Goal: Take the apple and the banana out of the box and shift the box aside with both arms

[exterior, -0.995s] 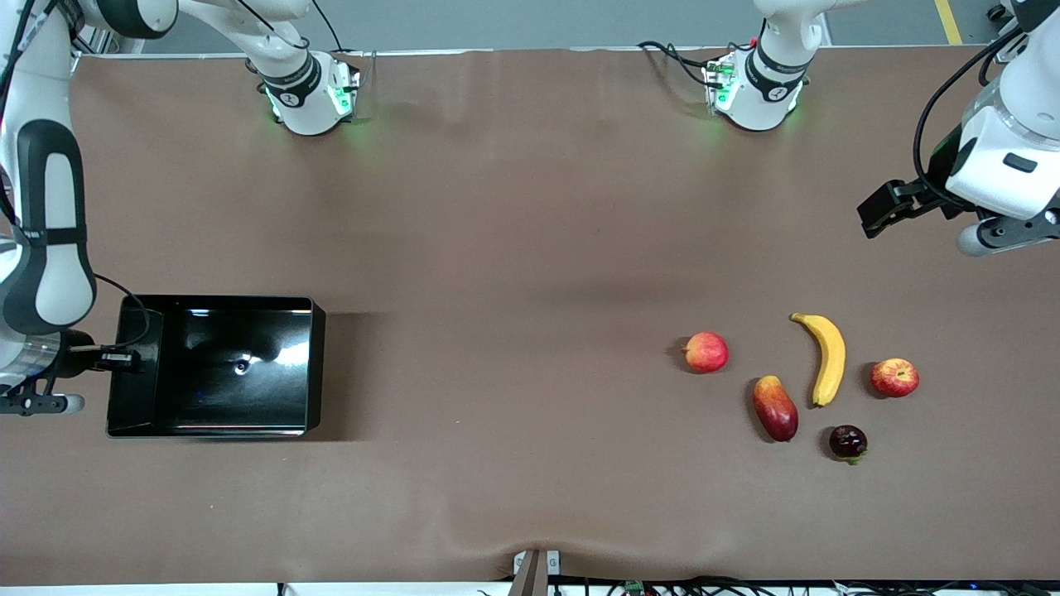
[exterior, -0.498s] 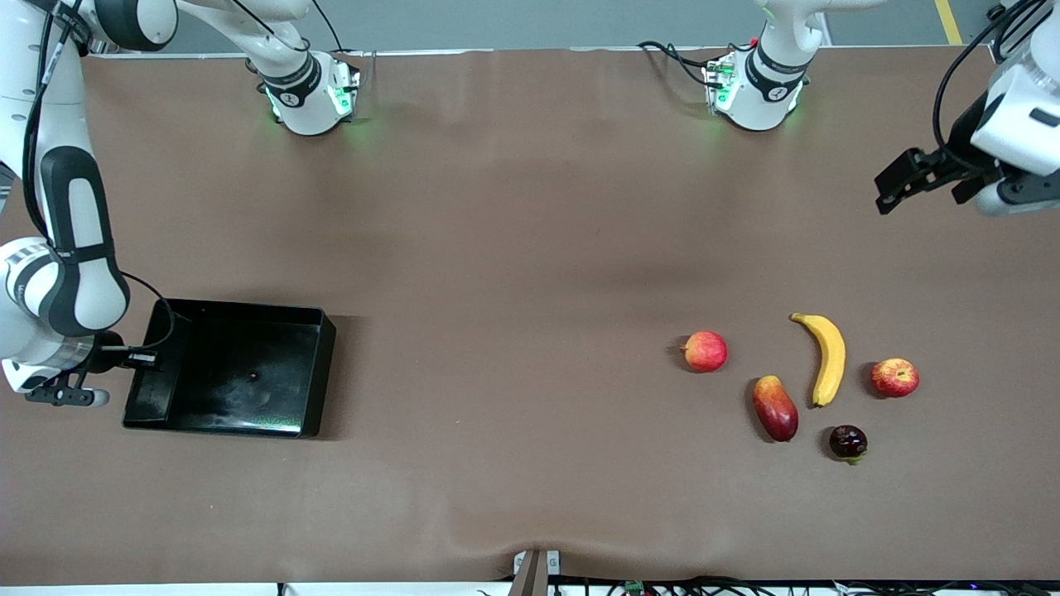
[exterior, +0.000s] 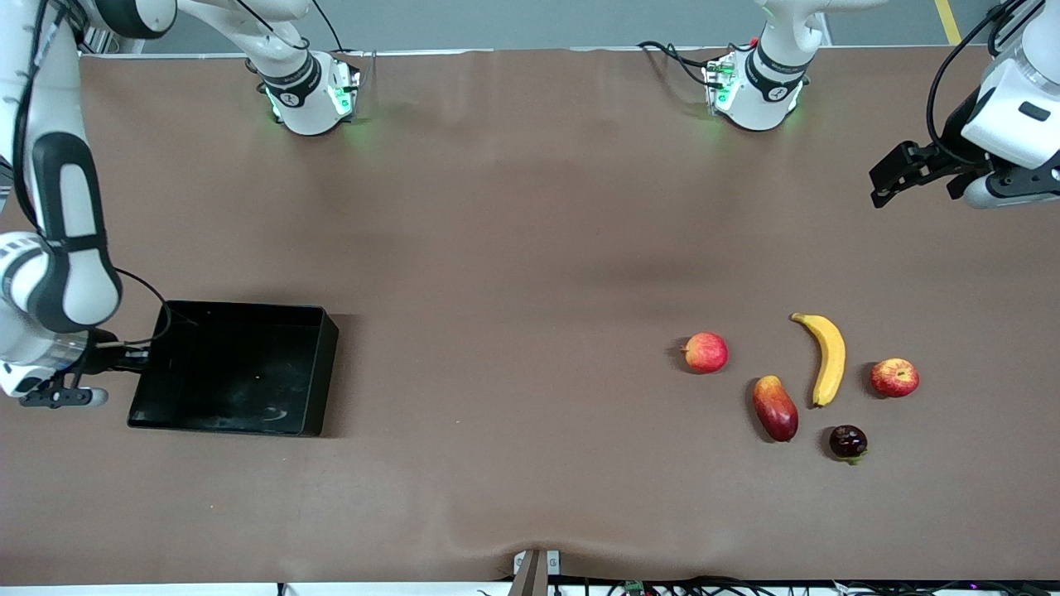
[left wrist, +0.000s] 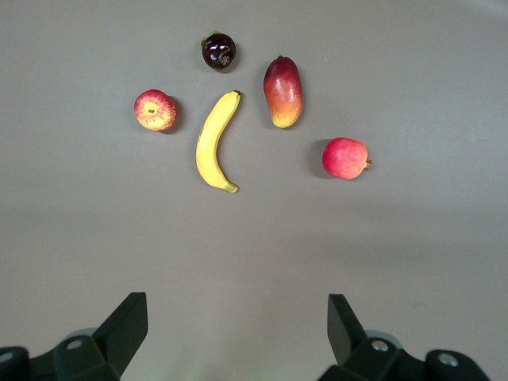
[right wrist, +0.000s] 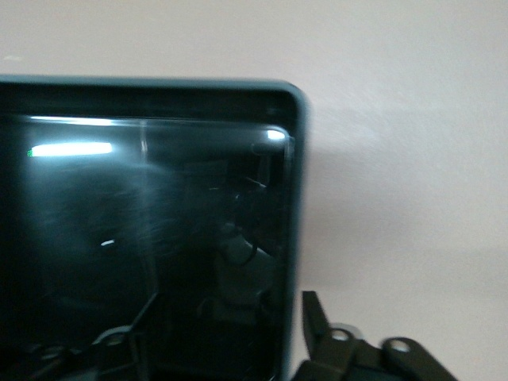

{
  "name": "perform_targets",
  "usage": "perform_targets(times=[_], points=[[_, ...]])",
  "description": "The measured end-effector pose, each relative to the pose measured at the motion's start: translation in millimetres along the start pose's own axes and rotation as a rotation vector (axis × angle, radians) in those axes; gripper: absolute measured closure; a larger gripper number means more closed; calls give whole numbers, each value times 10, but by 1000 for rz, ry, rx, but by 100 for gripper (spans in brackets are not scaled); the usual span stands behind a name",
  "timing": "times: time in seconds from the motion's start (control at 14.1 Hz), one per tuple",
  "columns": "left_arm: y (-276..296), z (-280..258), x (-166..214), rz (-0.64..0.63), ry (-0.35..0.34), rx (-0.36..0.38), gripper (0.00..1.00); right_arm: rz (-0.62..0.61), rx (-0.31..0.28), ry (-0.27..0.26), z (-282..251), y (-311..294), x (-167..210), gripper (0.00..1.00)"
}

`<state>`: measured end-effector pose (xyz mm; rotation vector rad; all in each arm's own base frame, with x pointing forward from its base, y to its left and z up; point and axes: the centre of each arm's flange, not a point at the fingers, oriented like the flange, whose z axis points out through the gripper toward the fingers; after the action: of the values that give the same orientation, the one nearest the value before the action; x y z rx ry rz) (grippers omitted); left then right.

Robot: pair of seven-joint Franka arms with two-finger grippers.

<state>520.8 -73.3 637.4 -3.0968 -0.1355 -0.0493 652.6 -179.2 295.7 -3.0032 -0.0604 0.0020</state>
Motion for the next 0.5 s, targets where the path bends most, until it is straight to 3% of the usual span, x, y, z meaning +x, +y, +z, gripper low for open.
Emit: perform_targets(times=[0.14, 0.5], points=[[-3, -26, 17, -1, -2, -1, 0, -65, -6, 13, -475, -310, 75, 0], [27, -226, -62, 8, -21, 4, 0, -104, 4, -4, -1261, -1108, 22, 0]])
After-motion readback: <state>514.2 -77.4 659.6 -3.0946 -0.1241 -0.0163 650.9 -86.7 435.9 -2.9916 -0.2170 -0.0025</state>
